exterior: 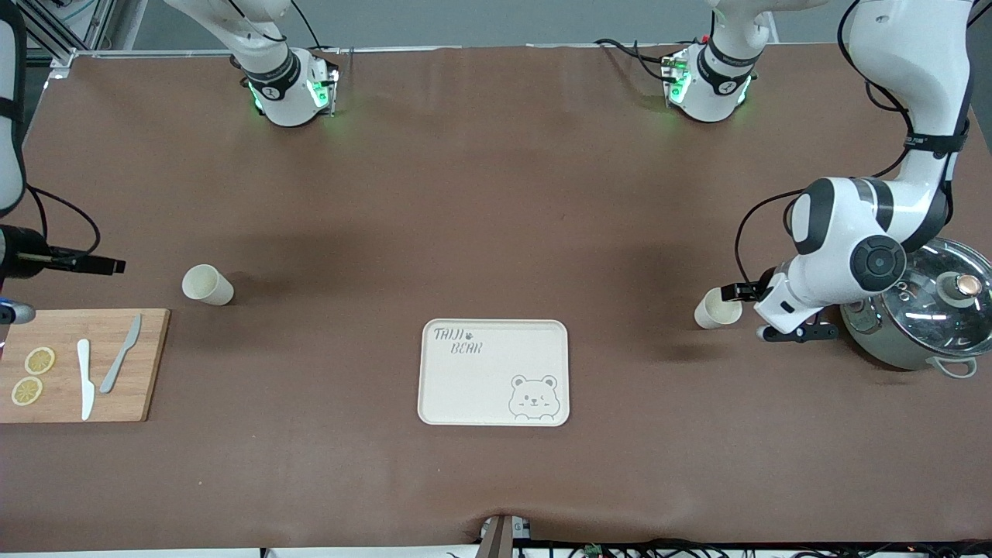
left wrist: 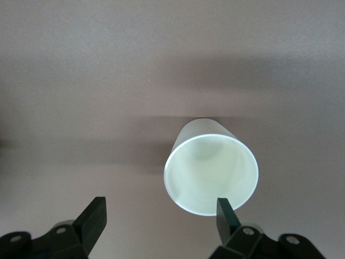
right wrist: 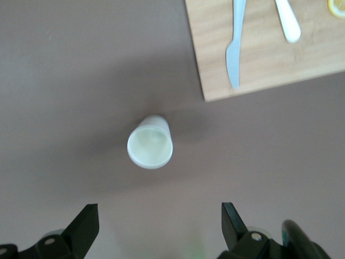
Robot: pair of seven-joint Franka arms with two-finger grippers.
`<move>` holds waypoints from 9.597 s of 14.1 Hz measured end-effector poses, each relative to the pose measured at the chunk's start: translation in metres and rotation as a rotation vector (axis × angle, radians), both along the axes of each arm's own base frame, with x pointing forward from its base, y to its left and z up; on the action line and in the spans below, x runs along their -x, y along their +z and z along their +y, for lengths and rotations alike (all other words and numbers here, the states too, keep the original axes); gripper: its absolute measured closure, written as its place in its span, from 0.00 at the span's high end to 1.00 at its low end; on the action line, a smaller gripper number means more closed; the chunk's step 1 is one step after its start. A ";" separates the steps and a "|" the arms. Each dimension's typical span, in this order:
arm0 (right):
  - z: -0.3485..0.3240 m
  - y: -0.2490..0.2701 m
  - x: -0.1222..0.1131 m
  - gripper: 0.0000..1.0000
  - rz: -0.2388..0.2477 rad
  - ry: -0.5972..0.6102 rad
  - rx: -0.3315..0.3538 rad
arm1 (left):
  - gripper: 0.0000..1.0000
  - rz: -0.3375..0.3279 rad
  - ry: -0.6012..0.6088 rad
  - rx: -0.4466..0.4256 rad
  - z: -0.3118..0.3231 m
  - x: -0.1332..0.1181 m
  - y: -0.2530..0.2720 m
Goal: Place white IKEA cup upright on tray with both arms
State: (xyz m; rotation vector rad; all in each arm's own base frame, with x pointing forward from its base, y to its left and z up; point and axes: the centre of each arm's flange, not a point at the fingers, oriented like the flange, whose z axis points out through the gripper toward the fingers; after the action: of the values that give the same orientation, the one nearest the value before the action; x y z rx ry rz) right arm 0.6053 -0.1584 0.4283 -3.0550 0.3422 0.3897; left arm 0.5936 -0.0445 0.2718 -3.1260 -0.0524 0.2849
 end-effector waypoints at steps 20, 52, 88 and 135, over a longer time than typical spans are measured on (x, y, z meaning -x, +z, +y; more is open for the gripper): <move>-0.031 -0.159 0.038 1.00 -0.095 -0.001 -0.080 | 0.03 -0.126 0.040 0.044 -0.051 -0.030 -0.006; 0.001 -0.123 0.038 0.03 -0.032 0.082 -0.247 | 0.23 -0.169 0.357 0.124 -0.340 -0.043 -0.032; 0.483 -0.165 -0.049 0.03 -0.070 -0.682 -0.085 | 1.00 -0.336 0.248 -0.085 -0.024 -0.098 0.237; 0.170 0.163 -0.019 1.00 -0.136 -0.227 -0.017 | 1.00 -0.197 0.002 -0.060 0.002 0.084 0.375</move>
State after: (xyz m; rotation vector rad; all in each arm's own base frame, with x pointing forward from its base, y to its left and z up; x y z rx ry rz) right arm 0.6247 0.0121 0.5913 -2.9604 0.6645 0.1709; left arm 0.5095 -0.0425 0.6469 -3.0825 -0.0629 -0.0255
